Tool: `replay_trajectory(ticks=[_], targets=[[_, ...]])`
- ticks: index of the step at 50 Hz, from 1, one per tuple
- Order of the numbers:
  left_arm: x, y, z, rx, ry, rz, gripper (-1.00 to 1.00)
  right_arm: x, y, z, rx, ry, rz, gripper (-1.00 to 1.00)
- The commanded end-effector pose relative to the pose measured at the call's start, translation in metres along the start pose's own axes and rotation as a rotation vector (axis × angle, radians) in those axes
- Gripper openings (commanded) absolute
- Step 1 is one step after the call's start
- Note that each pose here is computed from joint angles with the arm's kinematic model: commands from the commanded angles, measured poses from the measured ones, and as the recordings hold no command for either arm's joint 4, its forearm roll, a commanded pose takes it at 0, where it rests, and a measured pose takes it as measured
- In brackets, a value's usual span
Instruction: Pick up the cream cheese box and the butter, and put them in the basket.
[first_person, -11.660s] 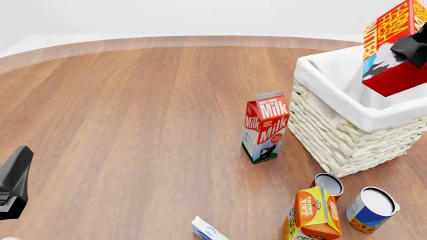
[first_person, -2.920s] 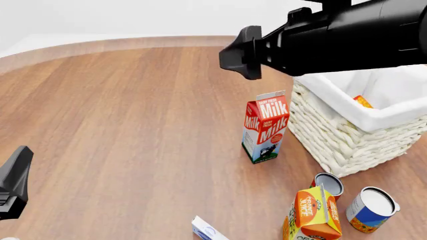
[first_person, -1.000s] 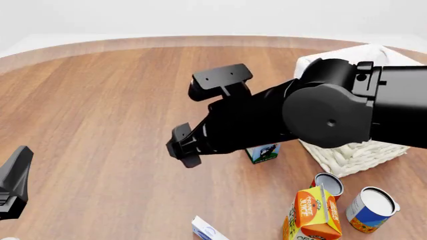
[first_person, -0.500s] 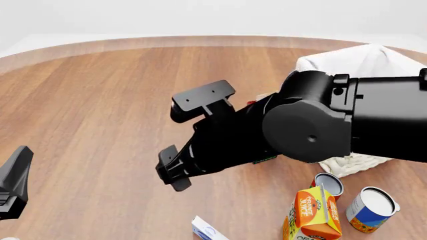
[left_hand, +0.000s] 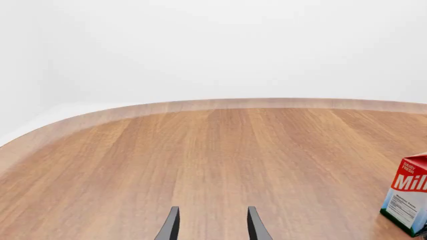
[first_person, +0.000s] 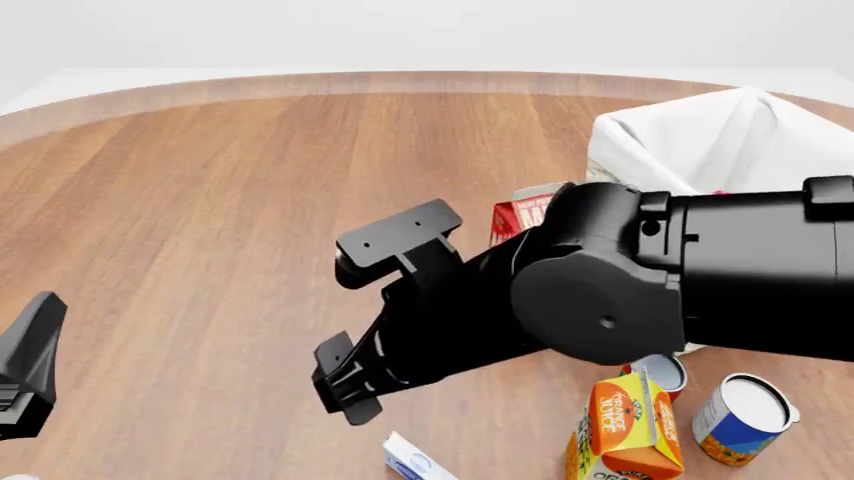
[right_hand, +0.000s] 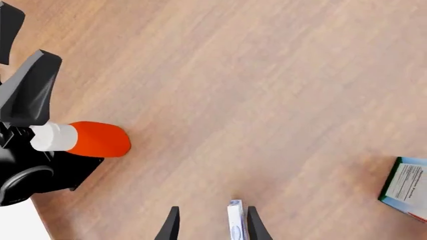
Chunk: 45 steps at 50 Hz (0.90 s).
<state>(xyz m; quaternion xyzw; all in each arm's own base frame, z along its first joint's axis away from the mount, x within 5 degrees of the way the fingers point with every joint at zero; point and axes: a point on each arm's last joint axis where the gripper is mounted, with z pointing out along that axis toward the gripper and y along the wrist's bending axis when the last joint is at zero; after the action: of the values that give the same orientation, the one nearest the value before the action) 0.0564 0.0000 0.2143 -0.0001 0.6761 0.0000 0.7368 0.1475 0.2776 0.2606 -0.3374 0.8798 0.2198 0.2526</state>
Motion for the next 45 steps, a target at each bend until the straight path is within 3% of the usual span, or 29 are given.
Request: replay_trajectory(ticks=[1,27,35,45], targets=[[0.0,0.0,0.0,0.0,0.0,-0.001,1.0,0.003,-0.008,-0.005,0.017,0.008,0.01,1.0],[0.0,0.0,0.0,0.0,0.0,0.0,1.0,0.021,-0.025,0.014,0.044,0.026,0.055,1.0],[0.0,0.0,0.0,0.0,0.0,0.0,1.0,0.012,-0.036,0.003,0.068,0.01,0.057,1.0],[0.0,0.0,0.0,0.0,0.0,0.0,1.0,0.024,-0.036,0.015,0.066,0.026,0.074,1.0]])
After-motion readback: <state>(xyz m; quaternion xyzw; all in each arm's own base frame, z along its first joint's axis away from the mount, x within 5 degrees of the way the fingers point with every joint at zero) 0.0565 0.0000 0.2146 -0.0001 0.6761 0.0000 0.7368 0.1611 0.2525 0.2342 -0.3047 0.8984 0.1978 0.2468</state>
